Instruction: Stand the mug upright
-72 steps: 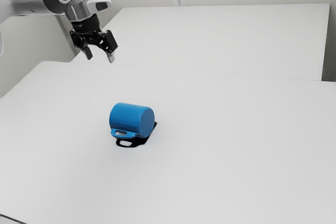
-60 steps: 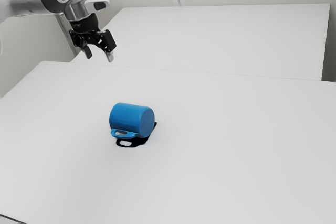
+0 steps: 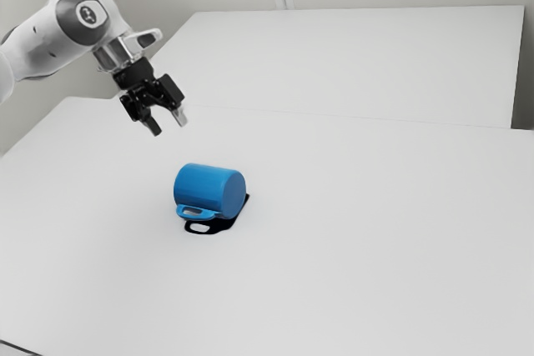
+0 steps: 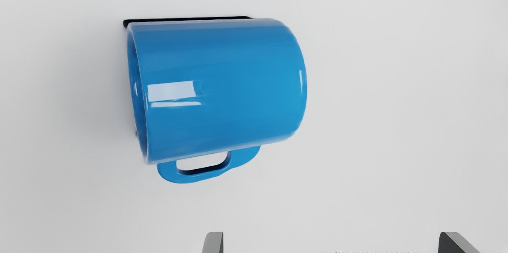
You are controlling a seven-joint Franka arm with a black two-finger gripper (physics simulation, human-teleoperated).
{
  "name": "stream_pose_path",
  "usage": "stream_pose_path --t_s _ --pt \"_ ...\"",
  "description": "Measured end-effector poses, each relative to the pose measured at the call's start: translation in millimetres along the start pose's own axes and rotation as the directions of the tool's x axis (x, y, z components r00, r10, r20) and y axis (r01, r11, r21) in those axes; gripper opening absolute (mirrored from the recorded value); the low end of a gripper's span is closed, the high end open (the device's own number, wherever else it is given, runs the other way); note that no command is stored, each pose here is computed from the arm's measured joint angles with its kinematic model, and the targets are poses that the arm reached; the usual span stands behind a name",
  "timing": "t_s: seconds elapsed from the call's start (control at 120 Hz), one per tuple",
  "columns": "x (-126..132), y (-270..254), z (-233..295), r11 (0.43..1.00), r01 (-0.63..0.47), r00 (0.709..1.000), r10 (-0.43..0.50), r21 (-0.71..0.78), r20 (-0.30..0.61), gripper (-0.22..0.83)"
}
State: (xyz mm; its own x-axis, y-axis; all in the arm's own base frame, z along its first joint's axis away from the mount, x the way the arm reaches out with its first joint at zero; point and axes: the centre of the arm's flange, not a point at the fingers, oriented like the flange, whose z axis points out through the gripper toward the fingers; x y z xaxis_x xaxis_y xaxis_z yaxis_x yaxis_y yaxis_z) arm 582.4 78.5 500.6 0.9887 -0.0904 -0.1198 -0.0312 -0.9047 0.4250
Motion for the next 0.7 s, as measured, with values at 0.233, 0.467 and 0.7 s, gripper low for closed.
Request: stream_pose_path --t_s 0.233,0.467,0.7 --pt "13 -42 29 0.989 -0.019 0.999 0.023 -0.150 0.025 0.61" --pt "22 -86 45 0.972 -0.024 1.000 0.020 -0.232 -0.020 0.61" --pt "16 -123 74 0.955 0.002 0.999 -0.015 -0.297 -0.041 0.61"
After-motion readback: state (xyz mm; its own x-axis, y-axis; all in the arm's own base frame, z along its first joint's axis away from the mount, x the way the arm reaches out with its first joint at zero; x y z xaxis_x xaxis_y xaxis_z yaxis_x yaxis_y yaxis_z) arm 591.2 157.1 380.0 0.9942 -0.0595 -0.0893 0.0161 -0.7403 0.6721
